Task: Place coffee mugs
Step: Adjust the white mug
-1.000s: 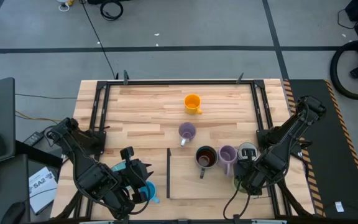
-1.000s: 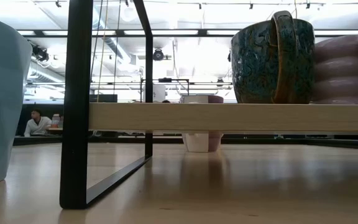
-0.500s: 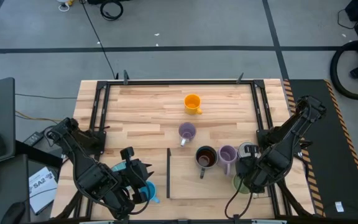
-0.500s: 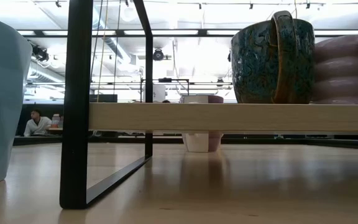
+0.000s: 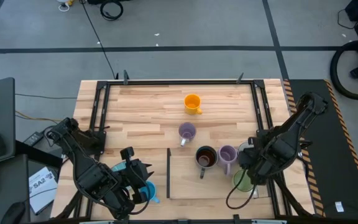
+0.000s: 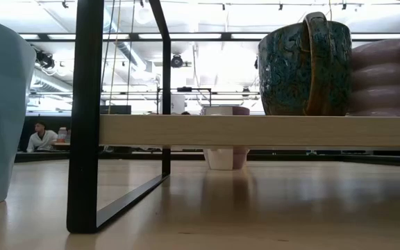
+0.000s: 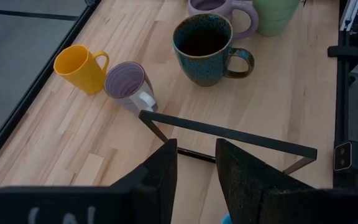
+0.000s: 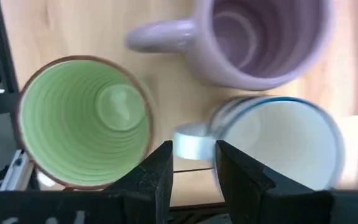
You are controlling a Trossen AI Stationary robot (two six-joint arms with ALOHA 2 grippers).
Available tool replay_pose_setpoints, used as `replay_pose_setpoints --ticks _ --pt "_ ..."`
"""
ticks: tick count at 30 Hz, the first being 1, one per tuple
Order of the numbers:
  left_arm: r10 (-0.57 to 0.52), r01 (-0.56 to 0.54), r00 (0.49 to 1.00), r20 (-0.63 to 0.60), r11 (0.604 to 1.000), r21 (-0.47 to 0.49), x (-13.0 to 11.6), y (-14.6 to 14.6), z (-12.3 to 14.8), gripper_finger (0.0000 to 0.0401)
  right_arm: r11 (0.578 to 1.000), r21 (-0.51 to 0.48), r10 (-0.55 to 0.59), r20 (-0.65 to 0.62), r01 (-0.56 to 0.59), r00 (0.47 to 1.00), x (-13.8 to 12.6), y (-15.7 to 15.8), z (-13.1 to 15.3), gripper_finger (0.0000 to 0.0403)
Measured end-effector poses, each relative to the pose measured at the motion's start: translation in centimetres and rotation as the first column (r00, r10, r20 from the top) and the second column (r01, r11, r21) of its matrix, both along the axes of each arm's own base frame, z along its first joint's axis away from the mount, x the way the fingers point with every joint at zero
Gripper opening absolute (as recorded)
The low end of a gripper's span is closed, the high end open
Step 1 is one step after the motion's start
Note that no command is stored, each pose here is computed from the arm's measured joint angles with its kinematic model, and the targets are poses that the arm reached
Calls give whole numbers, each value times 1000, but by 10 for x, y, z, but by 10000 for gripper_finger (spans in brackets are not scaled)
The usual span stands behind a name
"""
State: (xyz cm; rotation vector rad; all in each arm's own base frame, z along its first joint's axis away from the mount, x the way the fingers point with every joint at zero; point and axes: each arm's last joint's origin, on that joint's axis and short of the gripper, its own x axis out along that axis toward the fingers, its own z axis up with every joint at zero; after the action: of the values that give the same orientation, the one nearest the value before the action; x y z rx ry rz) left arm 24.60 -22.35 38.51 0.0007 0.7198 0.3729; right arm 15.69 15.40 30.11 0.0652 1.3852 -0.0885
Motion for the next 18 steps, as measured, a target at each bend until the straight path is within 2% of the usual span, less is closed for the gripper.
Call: replay_pose_setpoints --ticks 10,18 --pt "0 0 1000 0 1000 0 0 0 0 116 987 -152 -37 57 46 998 -12 -29 13 126" --pt "0 0 1000 0 1000 0 0 0 0 116 979 -202 -1 -2 1 1000 -6 -26 -5 126"
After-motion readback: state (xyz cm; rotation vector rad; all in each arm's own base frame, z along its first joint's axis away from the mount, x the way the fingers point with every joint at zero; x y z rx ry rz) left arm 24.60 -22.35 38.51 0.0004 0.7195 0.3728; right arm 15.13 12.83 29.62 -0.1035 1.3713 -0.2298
